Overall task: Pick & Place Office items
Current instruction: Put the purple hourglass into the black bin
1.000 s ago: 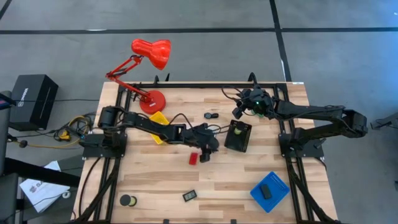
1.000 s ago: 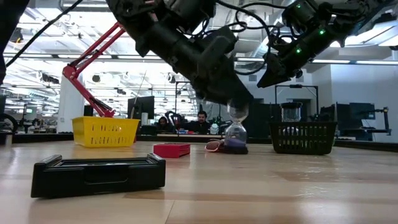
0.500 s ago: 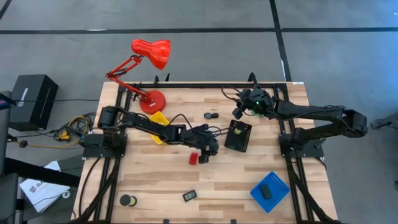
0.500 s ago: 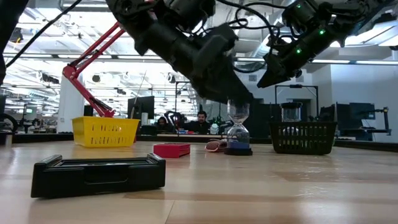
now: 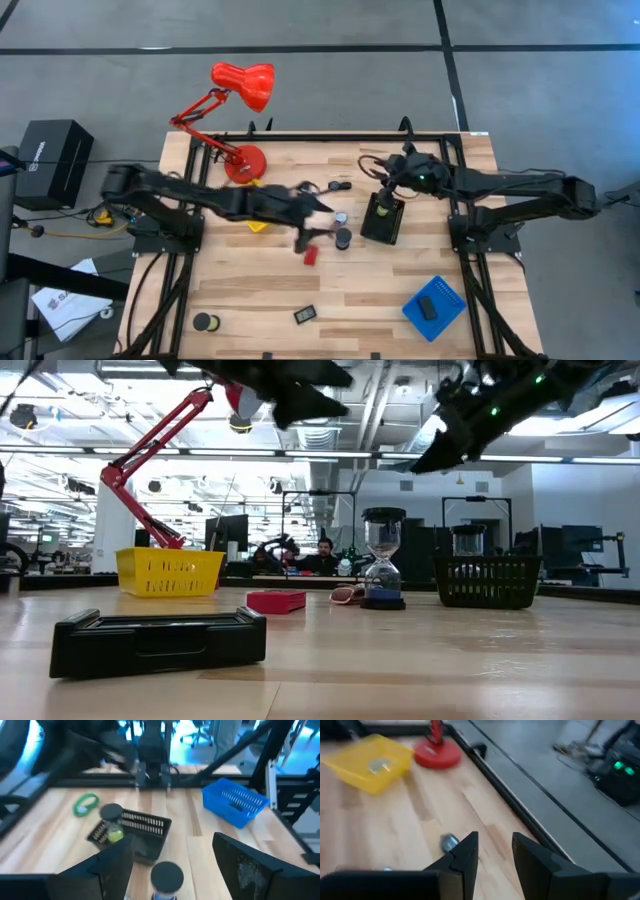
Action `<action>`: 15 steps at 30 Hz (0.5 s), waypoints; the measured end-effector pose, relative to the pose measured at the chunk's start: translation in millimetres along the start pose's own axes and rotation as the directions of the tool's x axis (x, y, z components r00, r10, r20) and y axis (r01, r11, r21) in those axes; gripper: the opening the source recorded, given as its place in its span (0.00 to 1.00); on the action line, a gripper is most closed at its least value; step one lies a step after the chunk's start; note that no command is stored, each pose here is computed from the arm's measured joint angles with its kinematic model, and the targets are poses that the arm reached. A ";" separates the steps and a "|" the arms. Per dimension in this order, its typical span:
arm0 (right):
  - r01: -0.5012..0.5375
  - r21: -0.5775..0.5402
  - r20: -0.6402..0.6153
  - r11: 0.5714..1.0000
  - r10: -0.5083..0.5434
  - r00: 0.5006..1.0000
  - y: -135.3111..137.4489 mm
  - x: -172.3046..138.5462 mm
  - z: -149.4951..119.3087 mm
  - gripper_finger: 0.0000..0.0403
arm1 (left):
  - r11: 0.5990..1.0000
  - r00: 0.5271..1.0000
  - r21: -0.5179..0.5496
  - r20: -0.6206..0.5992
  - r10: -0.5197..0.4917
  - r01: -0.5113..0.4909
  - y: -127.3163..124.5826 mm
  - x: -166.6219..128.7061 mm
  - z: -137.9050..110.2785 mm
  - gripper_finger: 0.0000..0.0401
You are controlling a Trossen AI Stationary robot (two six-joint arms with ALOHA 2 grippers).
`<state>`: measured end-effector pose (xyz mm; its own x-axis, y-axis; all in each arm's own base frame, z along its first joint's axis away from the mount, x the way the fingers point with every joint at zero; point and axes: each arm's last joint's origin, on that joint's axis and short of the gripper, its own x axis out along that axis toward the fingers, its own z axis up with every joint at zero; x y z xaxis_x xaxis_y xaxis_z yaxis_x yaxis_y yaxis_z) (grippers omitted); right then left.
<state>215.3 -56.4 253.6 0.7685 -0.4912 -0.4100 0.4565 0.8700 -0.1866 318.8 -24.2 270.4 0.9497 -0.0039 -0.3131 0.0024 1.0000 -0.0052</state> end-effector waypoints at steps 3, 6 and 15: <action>-0.155 -0.008 0.037 0.988 0.155 0.987 9.1 -9.3 3.4 0.28 | 1.000 0.999 -0.004 0.049 -0.001 0.002 2.2 -29.9 -0.4 0.63; -0.336 -0.006 0.057 0.942 0.335 0.940 21.8 -14.7 5.0 0.28 | 1.000 0.998 -0.005 0.064 0.001 -0.001 4.4 -52.7 -11.6 0.62; -0.472 -0.039 0.054 0.881 0.474 0.879 59.3 3.7 0.3 0.28 | 1.000 0.994 -0.020 0.112 0.013 -0.011 8.7 -82.4 -46.4 0.57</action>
<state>245.4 -6.6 241.4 0.9158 -0.0221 -0.4010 0.0215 0.9998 -0.0060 226.0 -15.4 252.1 0.9787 0.0101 -0.2053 -0.0146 0.9997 -0.0206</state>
